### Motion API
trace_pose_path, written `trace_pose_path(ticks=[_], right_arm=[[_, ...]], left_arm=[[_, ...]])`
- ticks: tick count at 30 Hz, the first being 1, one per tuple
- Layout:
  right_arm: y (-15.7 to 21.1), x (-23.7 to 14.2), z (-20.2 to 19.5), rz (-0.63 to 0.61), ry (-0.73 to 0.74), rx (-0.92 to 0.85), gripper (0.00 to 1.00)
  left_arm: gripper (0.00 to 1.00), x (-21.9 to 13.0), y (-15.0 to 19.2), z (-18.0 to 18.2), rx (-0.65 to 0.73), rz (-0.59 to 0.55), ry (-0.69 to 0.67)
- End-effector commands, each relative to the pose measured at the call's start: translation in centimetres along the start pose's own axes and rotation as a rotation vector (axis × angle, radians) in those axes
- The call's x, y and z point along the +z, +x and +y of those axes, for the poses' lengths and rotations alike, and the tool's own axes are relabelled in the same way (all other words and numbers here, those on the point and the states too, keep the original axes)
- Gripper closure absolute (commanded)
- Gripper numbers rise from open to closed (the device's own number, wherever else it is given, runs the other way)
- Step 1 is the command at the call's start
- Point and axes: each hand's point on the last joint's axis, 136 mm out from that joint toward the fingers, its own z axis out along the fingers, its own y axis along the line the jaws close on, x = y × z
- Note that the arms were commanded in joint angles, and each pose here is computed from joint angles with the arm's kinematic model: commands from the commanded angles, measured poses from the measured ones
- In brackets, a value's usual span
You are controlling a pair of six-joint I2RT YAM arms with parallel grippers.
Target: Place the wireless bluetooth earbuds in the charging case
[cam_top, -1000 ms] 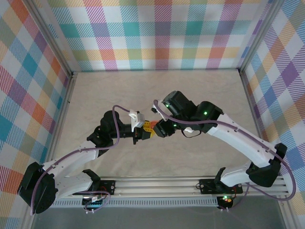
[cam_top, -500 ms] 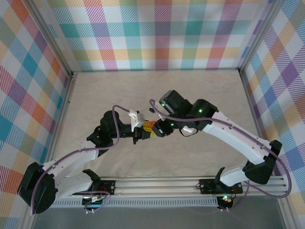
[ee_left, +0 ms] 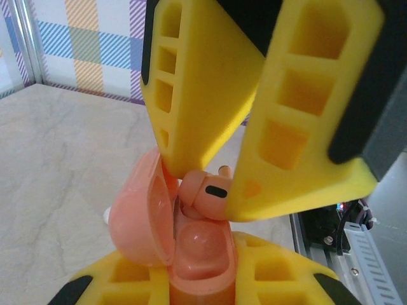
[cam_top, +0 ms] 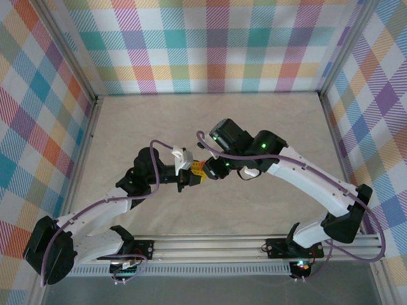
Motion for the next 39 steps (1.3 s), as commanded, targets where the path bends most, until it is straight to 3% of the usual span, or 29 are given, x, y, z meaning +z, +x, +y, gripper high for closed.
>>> trace_pose_path(ticks=[1, 9, 22, 33, 39], right_arm=[[0.1, 0.2, -0.2, 0.022, 0.008, -0.014, 0.70], [0.3, 0.9, -0.3, 0.050, 0.011, -0.017, 0.64], [0.1, 0.8, -0.8, 0.035, 0.043, 0.009, 0.86], [-3.0, -1.2, -0.4, -0.183, -0.002, 0.194, 0.94], [-5.0, -3.9, -1.4, -0.401, -0.015, 0.379, 0.94]], left_arm=[[1.00, -0.1, -2.0, -0.6, 0.045, -0.054, 0.023], [1.00, -0.2, -2.0, -0.6, 0.044, -0.054, 0.021], [1.00, -0.1, -1.7, -0.4, 0.046, -0.049, 0.010], [1.00, -0.1, -1.8, 0.6, 0.049, -0.069, -0.044], [1.00, -0.4, -2.0, 1.4, 0.064, -0.119, -0.104]])
